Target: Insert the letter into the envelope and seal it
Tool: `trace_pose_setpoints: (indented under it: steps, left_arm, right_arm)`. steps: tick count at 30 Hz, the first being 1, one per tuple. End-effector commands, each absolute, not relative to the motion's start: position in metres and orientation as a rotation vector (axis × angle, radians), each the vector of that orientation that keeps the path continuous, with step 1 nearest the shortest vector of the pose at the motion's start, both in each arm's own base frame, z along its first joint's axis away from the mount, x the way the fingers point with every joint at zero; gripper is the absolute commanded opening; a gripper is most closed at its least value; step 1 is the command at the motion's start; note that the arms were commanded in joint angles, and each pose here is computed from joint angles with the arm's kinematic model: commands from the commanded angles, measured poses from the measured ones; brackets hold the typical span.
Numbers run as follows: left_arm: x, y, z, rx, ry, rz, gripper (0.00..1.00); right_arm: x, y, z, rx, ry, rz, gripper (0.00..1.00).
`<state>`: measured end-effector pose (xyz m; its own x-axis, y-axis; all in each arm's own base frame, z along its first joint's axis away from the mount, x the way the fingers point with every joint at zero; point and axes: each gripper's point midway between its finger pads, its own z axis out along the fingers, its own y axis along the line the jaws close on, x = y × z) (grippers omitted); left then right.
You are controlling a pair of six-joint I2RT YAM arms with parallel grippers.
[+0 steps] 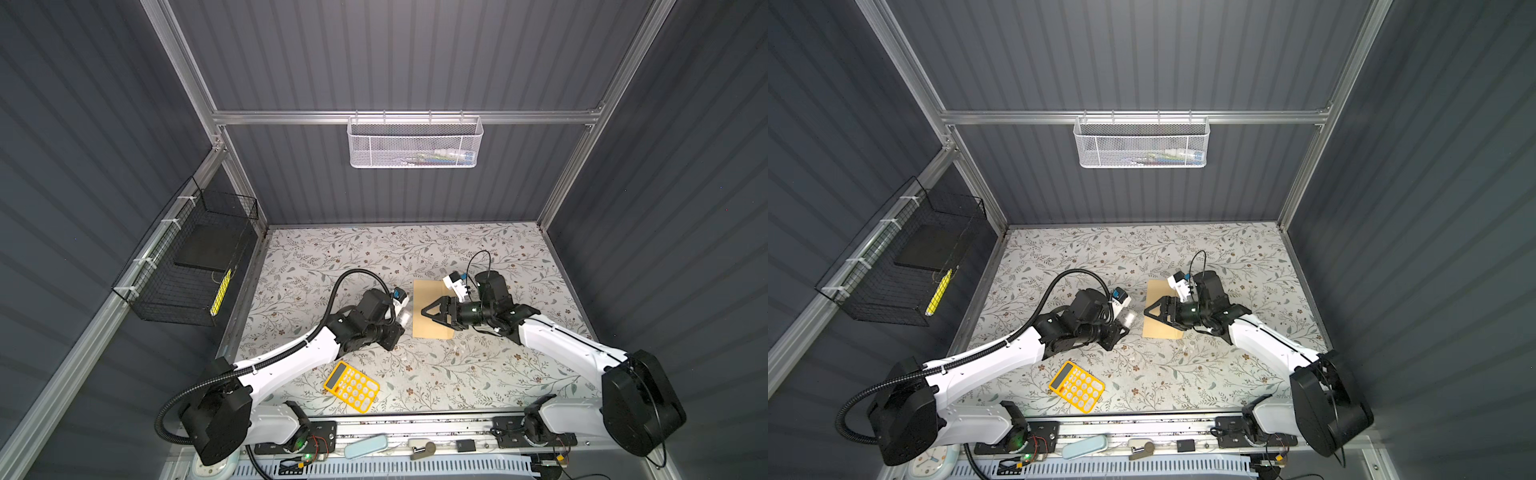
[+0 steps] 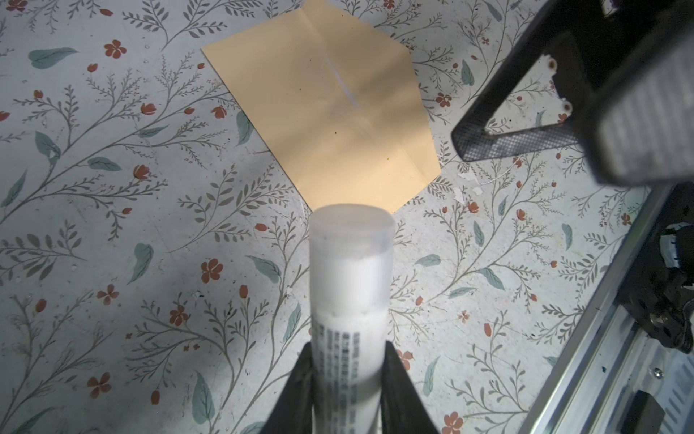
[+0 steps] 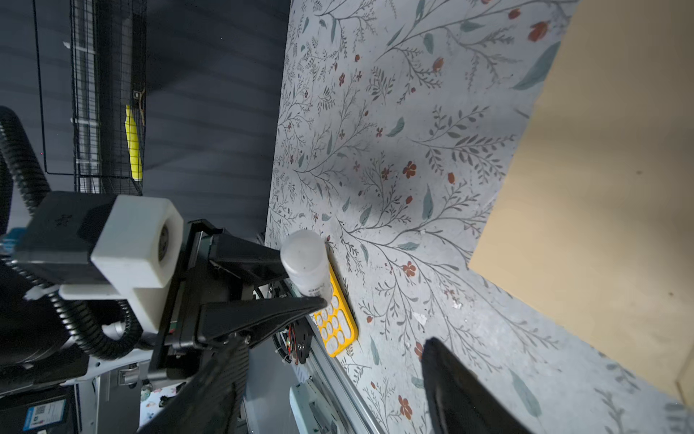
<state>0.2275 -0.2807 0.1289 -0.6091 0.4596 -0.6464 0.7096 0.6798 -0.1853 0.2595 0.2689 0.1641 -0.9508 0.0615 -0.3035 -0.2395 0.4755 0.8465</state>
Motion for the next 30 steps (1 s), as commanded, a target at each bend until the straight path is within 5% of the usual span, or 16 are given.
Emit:
trace_pose_setpoints:
  steps: [1, 30]
  left_arm:
    - [0.224, -0.285, 0.131, 0.939, 2.299, -0.601, 0.08]
    - [0.219, -0.288, 0.126, 0.964, 2.300, -0.620, 0.08]
  right_arm:
    - [0.268, 0.283, 0.180, -0.196, 2.378, 1.497, 0.70]
    - [0.263, 0.327, 0.167, -0.291, 2.453, 1.547, 0.42]
